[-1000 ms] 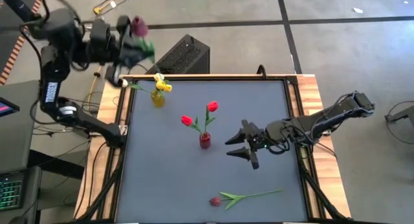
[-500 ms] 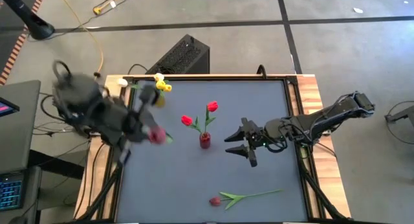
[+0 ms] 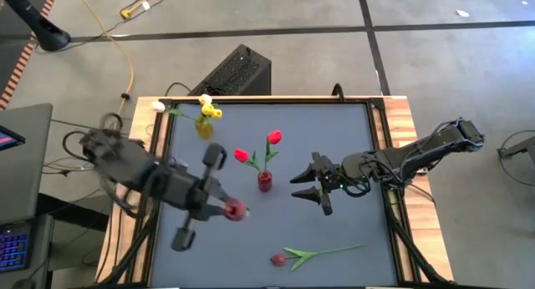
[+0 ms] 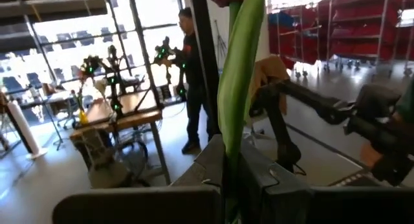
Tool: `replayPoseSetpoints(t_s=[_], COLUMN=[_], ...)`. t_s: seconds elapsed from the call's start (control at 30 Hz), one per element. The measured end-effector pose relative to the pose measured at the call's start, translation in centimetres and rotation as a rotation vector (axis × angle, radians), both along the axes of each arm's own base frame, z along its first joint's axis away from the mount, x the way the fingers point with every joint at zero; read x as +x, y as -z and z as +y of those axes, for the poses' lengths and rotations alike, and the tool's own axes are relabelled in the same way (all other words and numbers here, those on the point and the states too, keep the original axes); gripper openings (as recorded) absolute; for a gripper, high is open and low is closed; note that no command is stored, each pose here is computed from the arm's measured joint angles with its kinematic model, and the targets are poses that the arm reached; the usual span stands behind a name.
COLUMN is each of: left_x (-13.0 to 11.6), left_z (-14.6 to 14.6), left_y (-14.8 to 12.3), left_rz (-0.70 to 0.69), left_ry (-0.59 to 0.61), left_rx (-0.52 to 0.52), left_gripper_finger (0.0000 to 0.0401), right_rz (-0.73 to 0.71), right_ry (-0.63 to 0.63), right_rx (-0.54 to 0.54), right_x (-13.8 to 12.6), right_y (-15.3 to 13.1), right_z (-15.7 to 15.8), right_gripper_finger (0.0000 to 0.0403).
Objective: Sort flowers into vase by color
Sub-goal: Put the top red flower into the red vase
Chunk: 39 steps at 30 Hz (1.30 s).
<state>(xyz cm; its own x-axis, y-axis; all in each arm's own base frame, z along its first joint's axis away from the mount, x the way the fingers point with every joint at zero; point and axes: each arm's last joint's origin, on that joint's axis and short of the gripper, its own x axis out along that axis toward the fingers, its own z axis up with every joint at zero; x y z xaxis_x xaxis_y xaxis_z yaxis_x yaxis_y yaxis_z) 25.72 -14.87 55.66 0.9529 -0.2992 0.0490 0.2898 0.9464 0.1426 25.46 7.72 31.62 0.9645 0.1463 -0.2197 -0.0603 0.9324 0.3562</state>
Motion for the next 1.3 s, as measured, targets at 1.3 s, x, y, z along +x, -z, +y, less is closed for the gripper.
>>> replayPoseSetpoints(t_s=[1.3], left_x=[4.6], left_z=[7.6], left_y=[21.1], left_rz=[-0.020], left_ry=[-0.603], left_rx=[-0.013], left_gripper_finger=[0.0000], right_rz=[0.010], right_ry=[-0.020], right_rx=[-0.001], right_x=[-0.2], right_y=[0.1], right_z=[0.5], right_gripper_finger=[0.0232])
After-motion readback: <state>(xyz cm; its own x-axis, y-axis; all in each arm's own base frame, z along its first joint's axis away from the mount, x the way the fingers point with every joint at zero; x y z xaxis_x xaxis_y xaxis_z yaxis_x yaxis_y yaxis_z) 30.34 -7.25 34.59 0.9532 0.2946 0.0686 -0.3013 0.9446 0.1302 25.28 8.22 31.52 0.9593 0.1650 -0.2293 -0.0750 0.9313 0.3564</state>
